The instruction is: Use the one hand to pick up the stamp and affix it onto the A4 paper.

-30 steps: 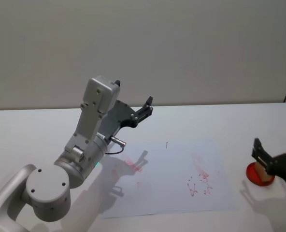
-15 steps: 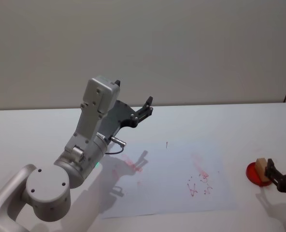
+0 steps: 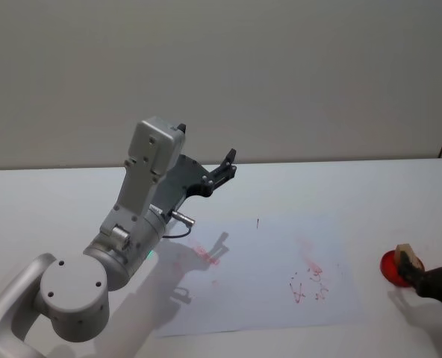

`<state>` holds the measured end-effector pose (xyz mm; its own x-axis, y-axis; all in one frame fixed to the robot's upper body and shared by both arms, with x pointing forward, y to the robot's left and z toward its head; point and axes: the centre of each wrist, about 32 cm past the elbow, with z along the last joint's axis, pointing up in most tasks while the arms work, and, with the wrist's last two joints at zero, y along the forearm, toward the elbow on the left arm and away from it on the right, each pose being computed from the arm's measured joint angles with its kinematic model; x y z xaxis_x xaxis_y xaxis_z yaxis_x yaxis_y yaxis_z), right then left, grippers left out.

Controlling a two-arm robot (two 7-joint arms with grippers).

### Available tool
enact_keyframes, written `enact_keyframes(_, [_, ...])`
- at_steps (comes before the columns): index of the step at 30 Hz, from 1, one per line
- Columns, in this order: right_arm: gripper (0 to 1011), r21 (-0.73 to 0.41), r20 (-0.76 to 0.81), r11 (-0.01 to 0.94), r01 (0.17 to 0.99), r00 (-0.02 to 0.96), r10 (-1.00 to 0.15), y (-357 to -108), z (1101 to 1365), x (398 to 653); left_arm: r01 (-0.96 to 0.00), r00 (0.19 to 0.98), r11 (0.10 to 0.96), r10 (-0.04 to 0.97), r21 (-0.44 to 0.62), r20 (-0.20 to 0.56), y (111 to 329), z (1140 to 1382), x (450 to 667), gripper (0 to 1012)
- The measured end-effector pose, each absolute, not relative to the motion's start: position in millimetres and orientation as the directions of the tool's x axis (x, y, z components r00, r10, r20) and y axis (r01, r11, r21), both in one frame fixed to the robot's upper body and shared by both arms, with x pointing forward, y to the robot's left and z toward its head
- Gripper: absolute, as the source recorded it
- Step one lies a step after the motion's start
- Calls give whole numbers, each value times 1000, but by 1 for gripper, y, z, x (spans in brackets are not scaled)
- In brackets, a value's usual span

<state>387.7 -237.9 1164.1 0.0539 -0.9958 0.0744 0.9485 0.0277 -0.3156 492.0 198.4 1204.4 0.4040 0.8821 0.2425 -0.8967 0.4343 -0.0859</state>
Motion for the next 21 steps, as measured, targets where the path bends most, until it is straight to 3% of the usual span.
enact_keyframes(17, [1001,-395,77,78,915,117,-990,-233,1153,409,-897,404,434,882,-86,242,198,1204,492,1001])
enact_keyframes(21, [922,-404,76,81,911,122,-990,-232,1151,411,-897,404,434,882,-86,242,198,1204,492,1001])
